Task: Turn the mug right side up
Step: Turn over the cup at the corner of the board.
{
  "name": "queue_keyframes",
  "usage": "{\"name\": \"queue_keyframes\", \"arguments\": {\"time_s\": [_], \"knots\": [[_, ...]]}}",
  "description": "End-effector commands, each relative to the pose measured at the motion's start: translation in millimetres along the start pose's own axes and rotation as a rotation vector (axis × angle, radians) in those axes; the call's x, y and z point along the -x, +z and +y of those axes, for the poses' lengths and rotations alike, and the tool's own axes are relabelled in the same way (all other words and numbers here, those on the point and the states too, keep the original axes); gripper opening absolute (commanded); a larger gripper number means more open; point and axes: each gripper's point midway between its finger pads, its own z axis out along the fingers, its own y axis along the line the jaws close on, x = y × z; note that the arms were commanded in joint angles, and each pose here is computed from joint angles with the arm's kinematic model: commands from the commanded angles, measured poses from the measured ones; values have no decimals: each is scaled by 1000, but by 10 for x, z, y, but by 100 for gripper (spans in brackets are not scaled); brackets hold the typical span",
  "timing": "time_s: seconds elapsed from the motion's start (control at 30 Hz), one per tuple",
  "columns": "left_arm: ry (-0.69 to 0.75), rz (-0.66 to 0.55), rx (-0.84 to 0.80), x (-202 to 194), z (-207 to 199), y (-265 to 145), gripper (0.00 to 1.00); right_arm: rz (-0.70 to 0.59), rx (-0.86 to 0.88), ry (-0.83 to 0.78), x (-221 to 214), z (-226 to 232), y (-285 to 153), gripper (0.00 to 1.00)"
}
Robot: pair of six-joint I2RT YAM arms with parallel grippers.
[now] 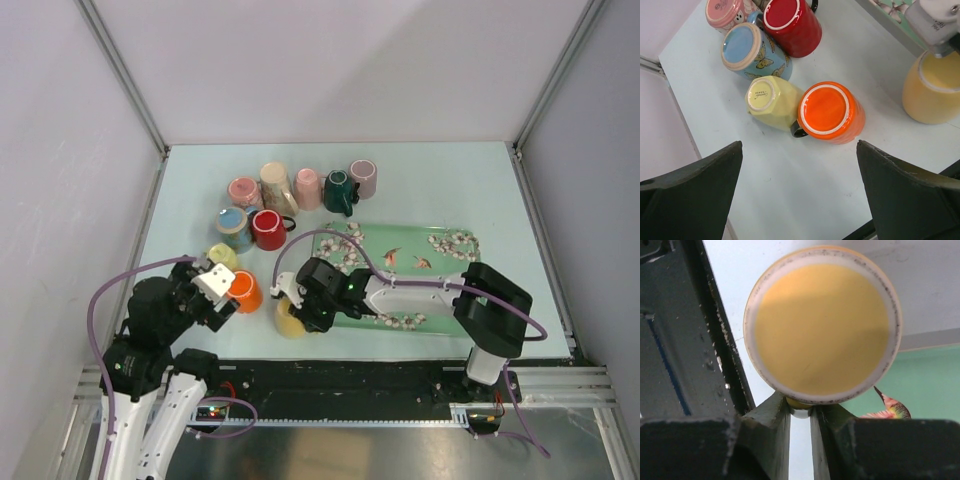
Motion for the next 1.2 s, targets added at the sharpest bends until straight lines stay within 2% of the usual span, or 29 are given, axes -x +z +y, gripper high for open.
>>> {"name": "queue_keyframes", "arguments": {"time_s": [0.0,0.2,0.33,0.4,0.53,0.73,0.77,0.9,1.03,1.17], "knots": [[81,-18,-21,85,40,37,100,-164,75,-108,559,80,-459,0],[245,-148,-134,402,-70,-4,99,-267,158,-96,745,95,-1143,0],[357,-229,-229,540,-200,25,96,-294,292,83,652,45,-1622,0],[458,-287,-258,628,-244,41,95,-298,342,203,566,-30,-1832,0],[640,-430,-203,975,-164,141,95,-342,443,378,496,-167,-2161,0],[843,-647,-123,1631,-185,310,95,-433,626,538,546,-227,-2456,0],[861,-672,-117,1707,-206,341,95,-433,668,593,548,-223,-2483,0],[895,-804,-36,2030,-284,449,91,-453,763,626,544,-207,-2574,0],[949,-920,-10,2126,-526,527,91,-453,810,667,498,-254,-2627,0],[974,-986,-79,2152,-823,559,89,-437,846,696,466,-265,-2633,0]]}}
